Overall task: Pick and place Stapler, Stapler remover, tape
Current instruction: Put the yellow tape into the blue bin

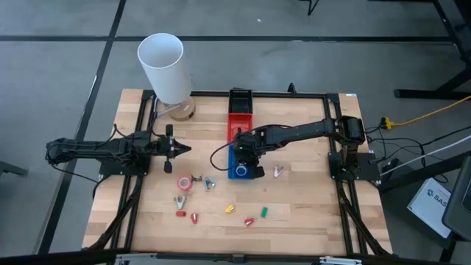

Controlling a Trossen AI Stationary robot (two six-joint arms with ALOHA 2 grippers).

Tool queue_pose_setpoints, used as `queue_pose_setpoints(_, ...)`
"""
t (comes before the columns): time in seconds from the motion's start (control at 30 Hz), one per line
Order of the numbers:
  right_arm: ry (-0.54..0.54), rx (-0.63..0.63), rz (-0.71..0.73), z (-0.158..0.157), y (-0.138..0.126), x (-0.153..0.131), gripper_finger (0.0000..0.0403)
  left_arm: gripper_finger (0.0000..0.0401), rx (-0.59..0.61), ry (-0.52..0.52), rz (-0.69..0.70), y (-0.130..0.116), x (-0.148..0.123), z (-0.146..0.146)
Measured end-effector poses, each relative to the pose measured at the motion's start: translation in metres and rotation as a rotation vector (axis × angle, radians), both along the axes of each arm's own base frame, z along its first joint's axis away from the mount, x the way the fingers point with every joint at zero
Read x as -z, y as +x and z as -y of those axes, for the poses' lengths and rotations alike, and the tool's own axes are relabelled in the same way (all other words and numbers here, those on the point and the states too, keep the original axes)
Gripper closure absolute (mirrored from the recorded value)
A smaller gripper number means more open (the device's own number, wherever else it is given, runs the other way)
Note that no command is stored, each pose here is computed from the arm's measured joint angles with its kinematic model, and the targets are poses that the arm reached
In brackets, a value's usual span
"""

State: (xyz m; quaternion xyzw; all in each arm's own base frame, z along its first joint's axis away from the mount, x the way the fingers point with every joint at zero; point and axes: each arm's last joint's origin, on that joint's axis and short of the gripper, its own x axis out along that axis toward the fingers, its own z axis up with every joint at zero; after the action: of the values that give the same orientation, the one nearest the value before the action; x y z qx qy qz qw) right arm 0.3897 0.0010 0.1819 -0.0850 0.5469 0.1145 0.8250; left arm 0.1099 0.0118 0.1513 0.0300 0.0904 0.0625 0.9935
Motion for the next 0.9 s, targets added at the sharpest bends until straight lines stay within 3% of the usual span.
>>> queue_pose_setpoints(0.57,-0.001,0.000,-0.003,0.0000,-0.0005,0.0019,0.0338,0.0386,0.000,0.000,0.000,0.0000,0.0000,0.0000)
queue_pose_setpoints(0.9,-0.064,0.026,-0.004,0.0020,-0.0006,0.0022,0.0338,0.0385,0.000,0.000,0.000,0.0000,-0.0001,0.0000)
